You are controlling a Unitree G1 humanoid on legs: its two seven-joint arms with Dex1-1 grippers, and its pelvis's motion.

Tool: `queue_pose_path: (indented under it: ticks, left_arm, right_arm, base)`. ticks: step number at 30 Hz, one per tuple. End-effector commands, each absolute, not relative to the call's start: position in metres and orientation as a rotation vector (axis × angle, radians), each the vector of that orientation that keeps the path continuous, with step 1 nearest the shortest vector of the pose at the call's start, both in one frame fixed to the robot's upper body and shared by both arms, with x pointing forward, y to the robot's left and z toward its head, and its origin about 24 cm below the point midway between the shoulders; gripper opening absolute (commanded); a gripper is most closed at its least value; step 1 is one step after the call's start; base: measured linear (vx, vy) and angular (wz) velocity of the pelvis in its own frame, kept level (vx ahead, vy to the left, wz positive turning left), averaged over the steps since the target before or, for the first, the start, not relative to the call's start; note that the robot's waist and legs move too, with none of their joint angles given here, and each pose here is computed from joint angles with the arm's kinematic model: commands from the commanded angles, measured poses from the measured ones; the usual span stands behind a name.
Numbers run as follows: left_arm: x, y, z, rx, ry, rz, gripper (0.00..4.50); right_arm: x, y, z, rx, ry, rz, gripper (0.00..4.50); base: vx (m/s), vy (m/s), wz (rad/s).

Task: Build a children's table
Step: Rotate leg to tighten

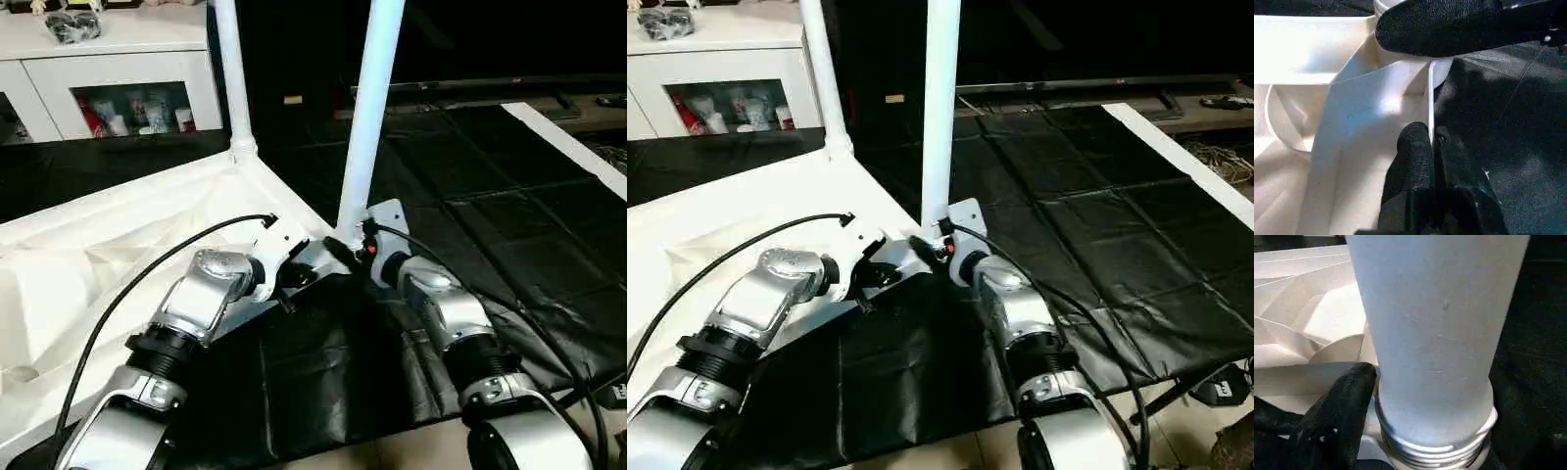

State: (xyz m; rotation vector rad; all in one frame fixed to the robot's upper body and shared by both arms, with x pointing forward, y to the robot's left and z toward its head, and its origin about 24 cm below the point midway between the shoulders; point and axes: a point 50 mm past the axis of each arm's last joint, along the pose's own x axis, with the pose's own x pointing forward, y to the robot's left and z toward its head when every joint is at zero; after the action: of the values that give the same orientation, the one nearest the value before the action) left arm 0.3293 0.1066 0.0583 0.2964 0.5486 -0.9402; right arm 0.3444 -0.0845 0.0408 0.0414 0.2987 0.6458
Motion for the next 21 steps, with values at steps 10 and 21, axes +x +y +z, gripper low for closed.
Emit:
queue_pose_path:
  ticks: [10,21]
  left_arm:
    - [0.329,0.114,0.074,0.408,0.47,-1.154,0.0]
    - [0.308,0.146,0.072,0.563,0.551,-1.523,0.0]
  right_arm:
    - [0.313,-0.117,0.032,0.024,0.292,0.942,4.47]
    - [0.296,-0.156,0.059,-0.142,0.306,1.292,4.47]
  base:
    - [0.0,0.0,0.0]
    - [0.0,0.0,0.0]
